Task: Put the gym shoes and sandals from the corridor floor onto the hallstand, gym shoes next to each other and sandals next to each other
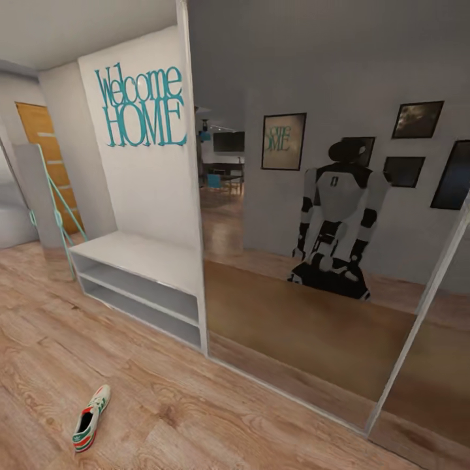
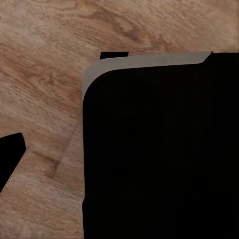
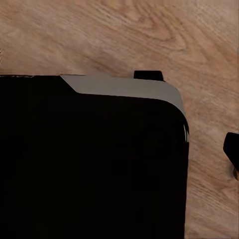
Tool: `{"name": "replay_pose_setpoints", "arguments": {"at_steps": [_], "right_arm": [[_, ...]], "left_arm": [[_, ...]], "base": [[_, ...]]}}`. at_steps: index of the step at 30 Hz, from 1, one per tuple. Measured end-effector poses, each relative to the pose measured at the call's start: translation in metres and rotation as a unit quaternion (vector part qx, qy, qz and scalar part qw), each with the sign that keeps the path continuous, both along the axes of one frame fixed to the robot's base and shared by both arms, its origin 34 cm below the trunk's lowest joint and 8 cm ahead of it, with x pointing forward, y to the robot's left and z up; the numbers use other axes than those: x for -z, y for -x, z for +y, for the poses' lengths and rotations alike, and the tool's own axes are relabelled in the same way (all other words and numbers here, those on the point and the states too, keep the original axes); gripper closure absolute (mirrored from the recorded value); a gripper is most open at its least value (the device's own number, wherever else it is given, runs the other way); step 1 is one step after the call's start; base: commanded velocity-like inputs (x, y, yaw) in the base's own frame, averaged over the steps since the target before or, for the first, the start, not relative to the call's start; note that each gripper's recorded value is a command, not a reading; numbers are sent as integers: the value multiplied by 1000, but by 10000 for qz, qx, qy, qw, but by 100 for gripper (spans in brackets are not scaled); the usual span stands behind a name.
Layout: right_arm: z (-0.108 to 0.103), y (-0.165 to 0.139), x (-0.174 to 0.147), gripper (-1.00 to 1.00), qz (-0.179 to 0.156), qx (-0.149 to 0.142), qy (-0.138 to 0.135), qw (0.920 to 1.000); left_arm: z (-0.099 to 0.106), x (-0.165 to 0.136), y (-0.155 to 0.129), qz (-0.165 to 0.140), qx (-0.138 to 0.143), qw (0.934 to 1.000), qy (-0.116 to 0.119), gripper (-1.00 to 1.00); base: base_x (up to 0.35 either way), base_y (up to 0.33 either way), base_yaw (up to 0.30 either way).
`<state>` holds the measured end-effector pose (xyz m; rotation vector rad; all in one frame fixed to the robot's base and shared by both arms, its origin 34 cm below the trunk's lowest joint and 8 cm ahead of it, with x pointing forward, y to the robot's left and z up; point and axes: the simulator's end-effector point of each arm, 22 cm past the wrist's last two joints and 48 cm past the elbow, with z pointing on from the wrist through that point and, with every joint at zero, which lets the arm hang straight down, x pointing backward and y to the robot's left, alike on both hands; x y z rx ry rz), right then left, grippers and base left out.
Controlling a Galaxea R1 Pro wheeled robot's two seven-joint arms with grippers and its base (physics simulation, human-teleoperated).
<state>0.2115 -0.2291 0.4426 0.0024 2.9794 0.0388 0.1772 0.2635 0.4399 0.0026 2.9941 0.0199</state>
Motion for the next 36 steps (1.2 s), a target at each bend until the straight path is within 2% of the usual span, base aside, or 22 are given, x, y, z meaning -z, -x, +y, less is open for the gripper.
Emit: {"name": "replay_pose_setpoints", "arguments": {"at_steps": [11,36], "right_arm": [[0,0,0,-100,-3,0,0,10000],[0,0,0,-100,-1,3,0,10000]], "left_arm": [[1,0,-1,2,-3,10000,-18,-100],[1,0,-3,-42,0,10000,-7,-100]], "base": [[-139,209,-265],[-3,8,-266]]}}
